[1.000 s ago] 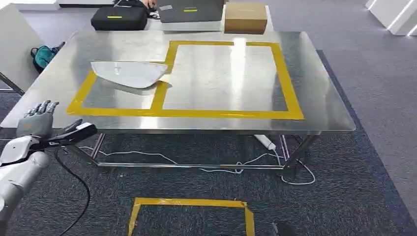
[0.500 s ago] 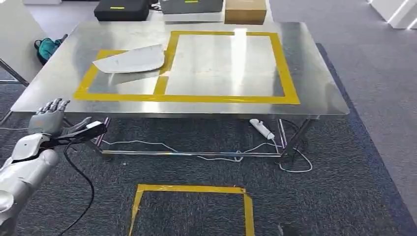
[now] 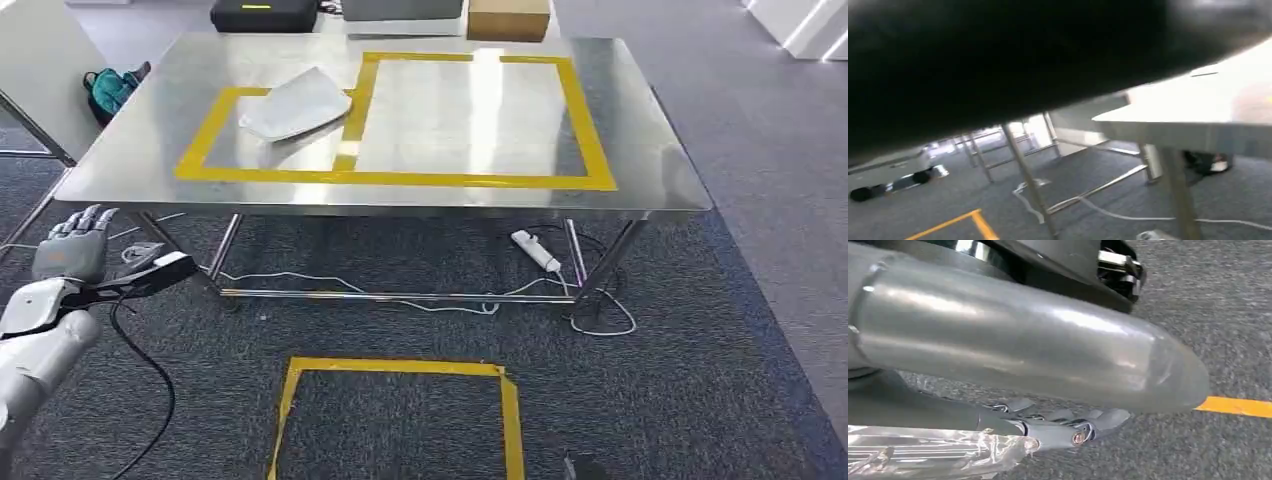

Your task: Take the parts from the cabinet and place them on the table.

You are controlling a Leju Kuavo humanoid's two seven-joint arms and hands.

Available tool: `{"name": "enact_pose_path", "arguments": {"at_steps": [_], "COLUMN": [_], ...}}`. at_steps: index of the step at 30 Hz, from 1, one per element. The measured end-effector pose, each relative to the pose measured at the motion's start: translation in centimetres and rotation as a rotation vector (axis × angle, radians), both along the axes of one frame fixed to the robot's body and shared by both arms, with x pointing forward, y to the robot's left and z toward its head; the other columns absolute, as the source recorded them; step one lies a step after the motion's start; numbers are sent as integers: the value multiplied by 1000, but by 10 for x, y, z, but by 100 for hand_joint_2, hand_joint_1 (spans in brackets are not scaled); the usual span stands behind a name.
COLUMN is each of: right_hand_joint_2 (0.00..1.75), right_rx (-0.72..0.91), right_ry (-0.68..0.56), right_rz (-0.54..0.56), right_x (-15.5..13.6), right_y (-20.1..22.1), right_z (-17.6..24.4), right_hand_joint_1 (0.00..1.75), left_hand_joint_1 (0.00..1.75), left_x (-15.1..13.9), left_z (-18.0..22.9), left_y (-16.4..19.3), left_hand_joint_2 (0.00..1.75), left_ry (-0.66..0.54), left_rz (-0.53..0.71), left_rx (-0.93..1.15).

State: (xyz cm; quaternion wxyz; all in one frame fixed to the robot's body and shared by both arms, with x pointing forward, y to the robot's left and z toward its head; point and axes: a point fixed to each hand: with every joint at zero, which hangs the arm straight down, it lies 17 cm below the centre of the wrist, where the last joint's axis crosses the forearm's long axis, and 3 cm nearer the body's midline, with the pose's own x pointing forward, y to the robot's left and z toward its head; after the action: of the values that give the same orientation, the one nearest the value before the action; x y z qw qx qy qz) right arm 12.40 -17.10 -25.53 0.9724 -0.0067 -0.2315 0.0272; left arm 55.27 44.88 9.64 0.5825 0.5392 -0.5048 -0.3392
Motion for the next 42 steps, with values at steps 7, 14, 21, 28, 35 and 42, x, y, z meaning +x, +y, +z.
{"name": "enact_pose_path", "arguments": {"at_steps": [7,14,21,28,35,42], "right_hand_joint_2": [0,0,0,0,0,0], "right_rx": [2,18,20,21,21,23], "right_ry": [5,-3,4,0,11,8], "right_rz": [-14,-31,-46,-47,-49,-67], "right_x": [-3,-1,-4,-2,-9,-5], "right_y": [-1,0,-1,-1,-1,-2], "right_z": [-1,0,0,0,-1,-1], "right_hand_joint_1": [0,0,0,0,0,0], "left_hand_joint_1": [0,0,0,0,0,0], "left_x": [-26,-71,-110,-111,-113,-145], "left_z": [-24,-56,-84,-78,-80,-101], "left_y": [29,68,92,96,94,112], "left_hand_joint_2": [0,0,0,0,0,0], "left_ry": [16,37,69,50,54,79], "left_rz": [47,125,176,183,183,236], "left_rx": [-25,-62,-80,-81,-84,-114]}}
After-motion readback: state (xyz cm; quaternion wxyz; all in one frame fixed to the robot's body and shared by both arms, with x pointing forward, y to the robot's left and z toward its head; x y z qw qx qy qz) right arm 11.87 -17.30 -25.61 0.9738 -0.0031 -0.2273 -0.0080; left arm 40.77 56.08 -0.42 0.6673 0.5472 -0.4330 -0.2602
